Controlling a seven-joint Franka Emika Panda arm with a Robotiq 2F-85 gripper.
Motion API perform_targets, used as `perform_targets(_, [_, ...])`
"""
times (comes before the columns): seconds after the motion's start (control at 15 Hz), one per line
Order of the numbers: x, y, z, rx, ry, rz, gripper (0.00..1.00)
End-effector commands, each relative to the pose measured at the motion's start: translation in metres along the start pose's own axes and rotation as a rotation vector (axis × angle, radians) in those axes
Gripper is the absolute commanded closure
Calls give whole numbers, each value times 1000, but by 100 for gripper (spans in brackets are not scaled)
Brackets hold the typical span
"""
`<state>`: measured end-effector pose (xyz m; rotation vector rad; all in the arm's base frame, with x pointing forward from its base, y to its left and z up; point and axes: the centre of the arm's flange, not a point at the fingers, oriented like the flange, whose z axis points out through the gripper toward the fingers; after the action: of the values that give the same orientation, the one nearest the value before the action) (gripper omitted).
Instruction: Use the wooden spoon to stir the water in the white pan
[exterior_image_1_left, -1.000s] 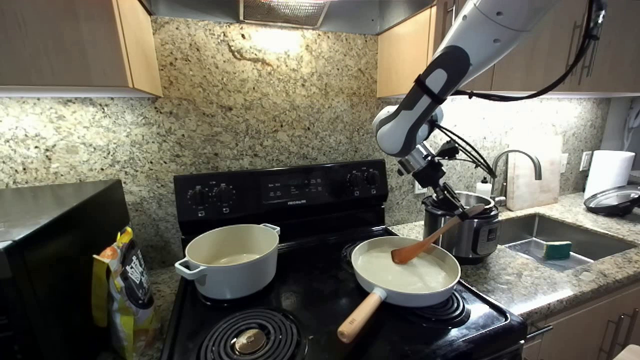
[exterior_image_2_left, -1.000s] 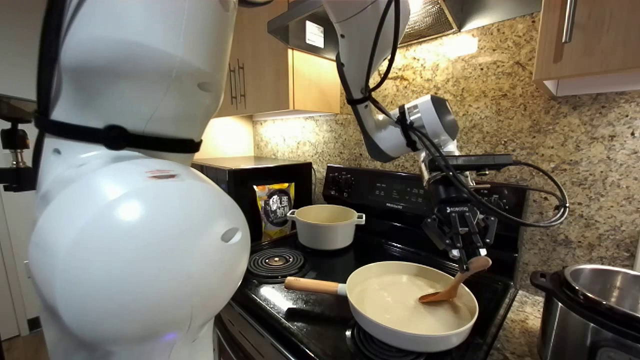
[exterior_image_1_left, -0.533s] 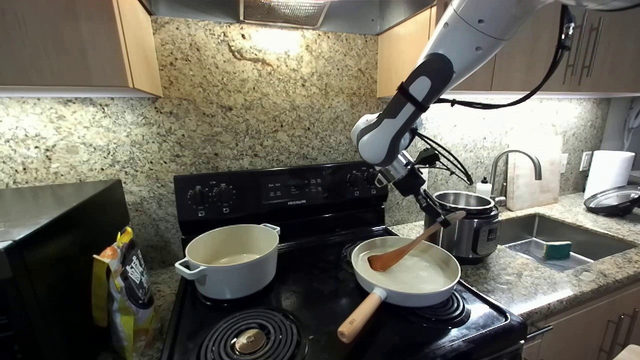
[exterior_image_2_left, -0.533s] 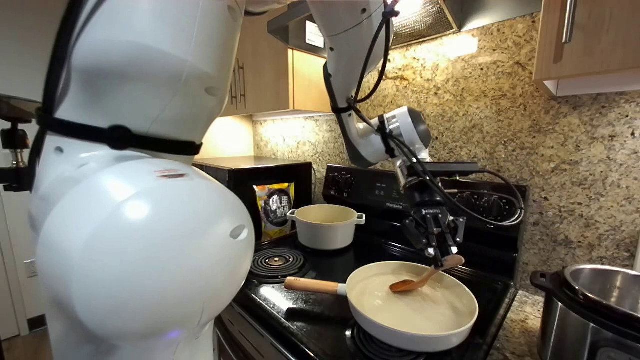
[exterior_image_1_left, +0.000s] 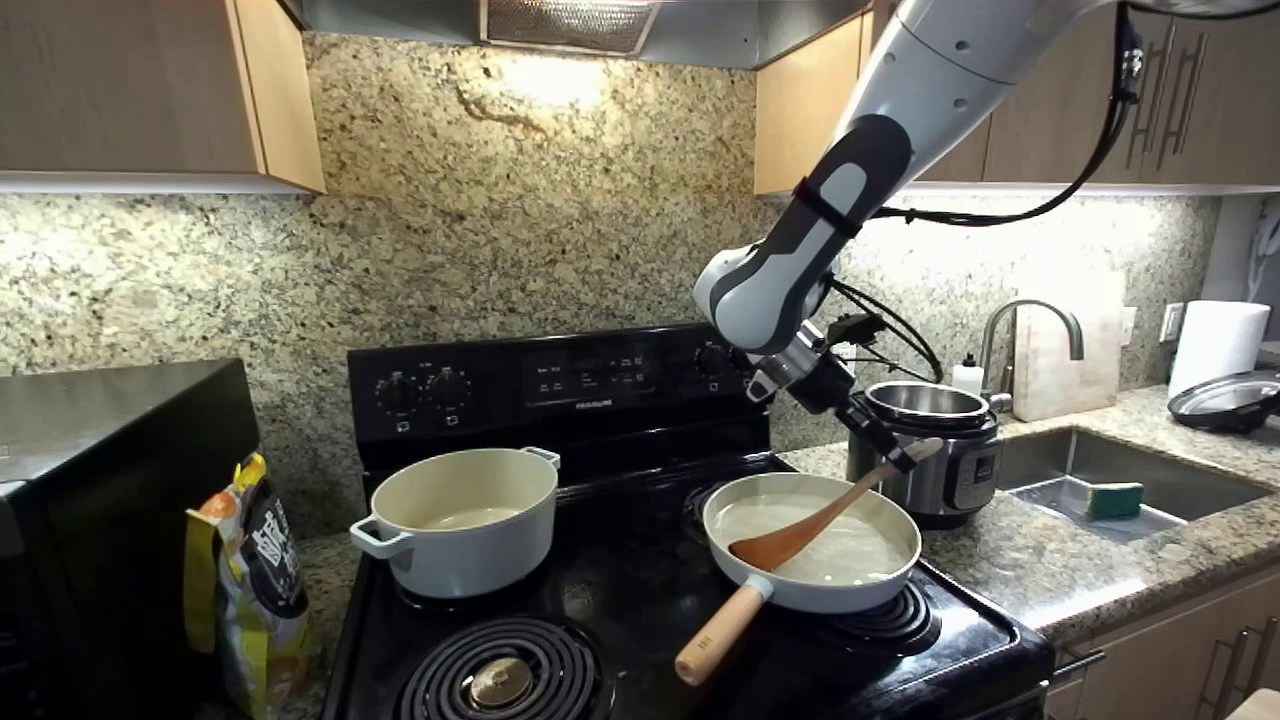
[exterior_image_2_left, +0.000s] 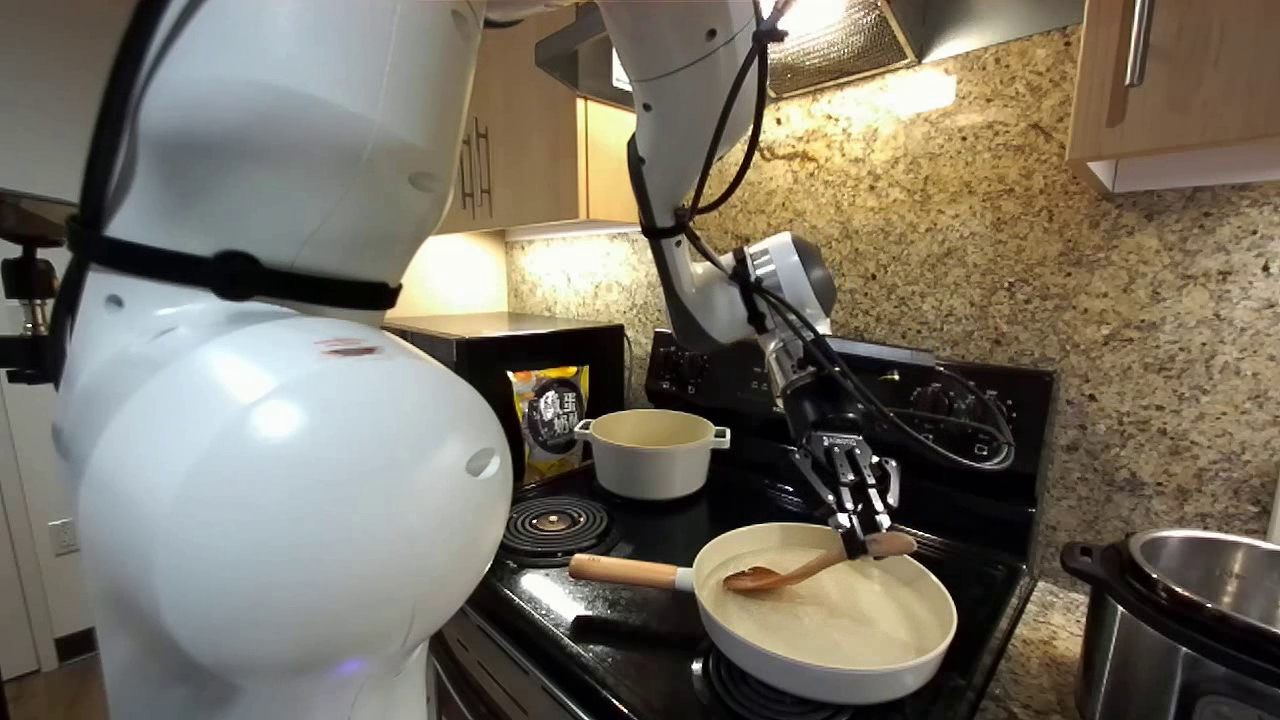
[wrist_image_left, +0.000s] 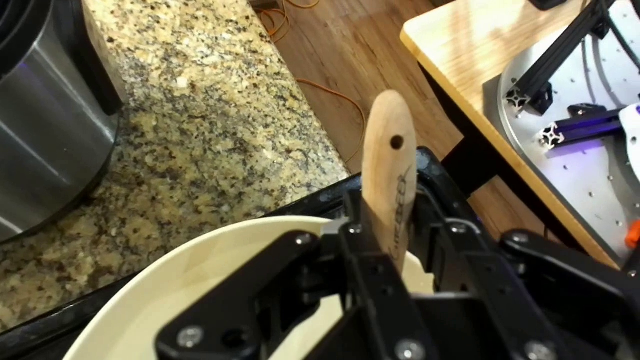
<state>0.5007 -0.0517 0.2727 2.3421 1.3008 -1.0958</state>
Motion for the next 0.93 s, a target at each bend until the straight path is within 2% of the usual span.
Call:
perform_targets(0.0, [-23,-21,24,6,-47,-63,93])
perform_targets(0.33, [-45,-25,47,51,-73,-12,93])
perform_targets(0.87, [-84,-15,66,130,-67,96,93])
